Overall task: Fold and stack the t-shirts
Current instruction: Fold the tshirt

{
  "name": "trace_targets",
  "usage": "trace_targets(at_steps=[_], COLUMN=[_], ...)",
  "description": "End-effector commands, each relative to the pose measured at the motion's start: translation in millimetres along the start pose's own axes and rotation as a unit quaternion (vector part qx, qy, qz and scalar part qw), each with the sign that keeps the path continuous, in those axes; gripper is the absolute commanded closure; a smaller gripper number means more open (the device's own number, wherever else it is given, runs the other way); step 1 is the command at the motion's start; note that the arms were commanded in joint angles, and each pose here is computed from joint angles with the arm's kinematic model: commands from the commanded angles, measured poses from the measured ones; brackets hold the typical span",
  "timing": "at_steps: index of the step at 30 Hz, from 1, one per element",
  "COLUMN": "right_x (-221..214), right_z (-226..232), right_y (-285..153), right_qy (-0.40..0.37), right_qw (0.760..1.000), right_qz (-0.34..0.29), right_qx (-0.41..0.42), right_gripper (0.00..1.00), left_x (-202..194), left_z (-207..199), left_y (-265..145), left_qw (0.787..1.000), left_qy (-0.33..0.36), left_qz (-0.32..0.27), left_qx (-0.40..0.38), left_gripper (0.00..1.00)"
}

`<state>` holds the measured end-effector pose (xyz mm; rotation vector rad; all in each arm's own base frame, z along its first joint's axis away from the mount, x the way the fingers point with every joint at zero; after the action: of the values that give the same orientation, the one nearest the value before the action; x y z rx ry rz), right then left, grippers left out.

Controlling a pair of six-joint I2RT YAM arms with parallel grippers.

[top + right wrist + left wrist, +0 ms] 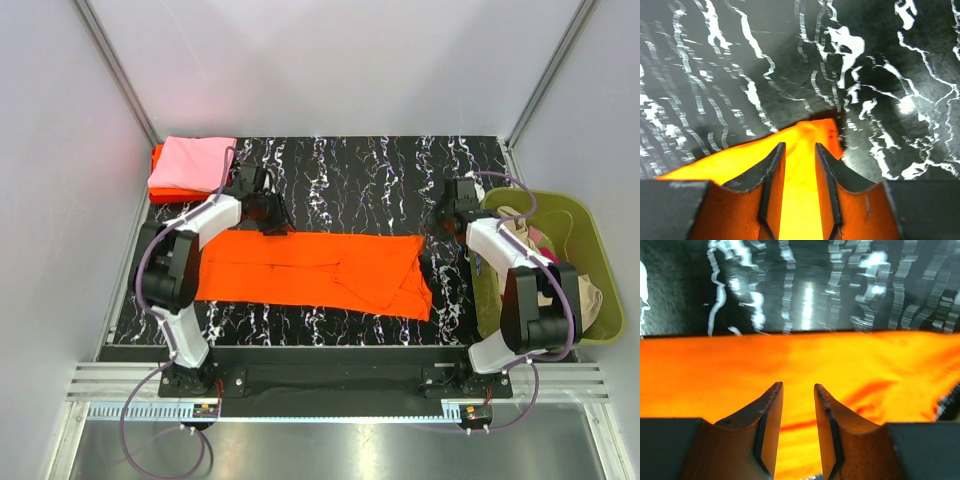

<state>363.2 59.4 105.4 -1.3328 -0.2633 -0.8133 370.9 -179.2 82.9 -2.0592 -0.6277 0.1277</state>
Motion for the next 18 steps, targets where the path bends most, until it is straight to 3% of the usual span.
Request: trace_targets(at_steps=[1,4,9,18], right_x=[-3,-23,-72,-97], right_z=[13,23,62,38], right_y=[-27,-39,-45,-5], right_qy=[0.019,0.041,0.051,0.012], right_qw=[0.999,0.998,0.994,0.993], right_qz=[0.036,0.052,0.095,0.095], right_qx=[0.006,0.007,0.019,-0.076], right_gripper=[0.62,0.64,0.68,0.72], left_x=[-4,-19,-32,-52], left_z=[-29,-32,-32,-29], left_y=[-36,-51,-83,-104], left_qw=[0.997,0.993,0.988,0.98], left_qy=[0.04,0.062,0.095,0.115], left_qz=[-0.005,0.009,-0.017,-0.01], left_qx=[-0.069,-0.096,-0.124,-0.163], left_gripper=[0.63,0.62,0.62,0.59])
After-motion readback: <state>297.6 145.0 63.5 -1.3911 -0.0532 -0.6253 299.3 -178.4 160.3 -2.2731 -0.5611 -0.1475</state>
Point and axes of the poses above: each gripper's point midway between its finger pads, its own y axis out along the fingers, its own z axis along the line the jaws close on, x = y × z, the point moved 3 cm from there along -y, back along the fingers, and after that the axes turned 15 degrees about -y, right-handed, at the moved point
